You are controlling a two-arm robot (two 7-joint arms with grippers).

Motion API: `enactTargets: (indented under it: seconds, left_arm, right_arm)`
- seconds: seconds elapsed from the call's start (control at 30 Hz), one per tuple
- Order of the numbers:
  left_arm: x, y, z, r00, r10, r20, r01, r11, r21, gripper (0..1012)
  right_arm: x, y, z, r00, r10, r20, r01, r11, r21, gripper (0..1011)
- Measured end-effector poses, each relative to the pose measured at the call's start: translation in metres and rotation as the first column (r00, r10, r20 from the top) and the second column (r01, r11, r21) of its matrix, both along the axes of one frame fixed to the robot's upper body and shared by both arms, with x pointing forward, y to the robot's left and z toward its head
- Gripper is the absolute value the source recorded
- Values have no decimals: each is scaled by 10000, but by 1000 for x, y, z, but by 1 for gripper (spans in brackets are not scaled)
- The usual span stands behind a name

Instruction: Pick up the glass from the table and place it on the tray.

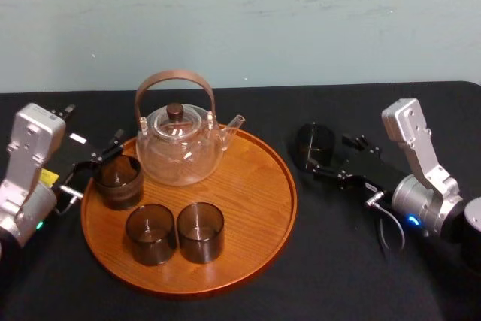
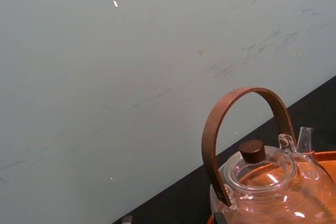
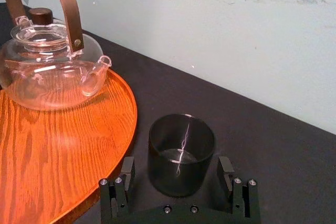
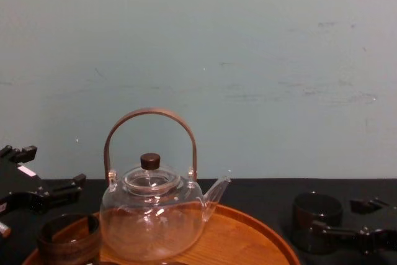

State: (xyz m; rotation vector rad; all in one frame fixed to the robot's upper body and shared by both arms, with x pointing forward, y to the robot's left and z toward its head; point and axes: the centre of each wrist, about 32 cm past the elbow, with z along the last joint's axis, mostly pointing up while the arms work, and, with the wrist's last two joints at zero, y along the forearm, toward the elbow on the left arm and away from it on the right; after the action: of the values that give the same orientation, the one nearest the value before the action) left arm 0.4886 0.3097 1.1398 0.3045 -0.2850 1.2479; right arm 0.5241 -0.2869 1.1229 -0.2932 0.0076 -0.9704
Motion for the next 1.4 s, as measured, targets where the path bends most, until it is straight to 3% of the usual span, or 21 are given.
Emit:
enactTargets:
  seconds: [0.7, 1.4]
  left_arm:
    - [0, 0, 0, 10000, 0, 0, 0, 10000, 0, 1001]
    - [0, 0, 0, 10000, 0, 0, 0, 10000, 0, 1001]
  right_arm:
    - [21, 0, 13, 9996, 13, -294, -14, 10000, -45, 1003]
    - [47, 2, 4, 9985, 185, -512, -183, 9998, 47, 1002]
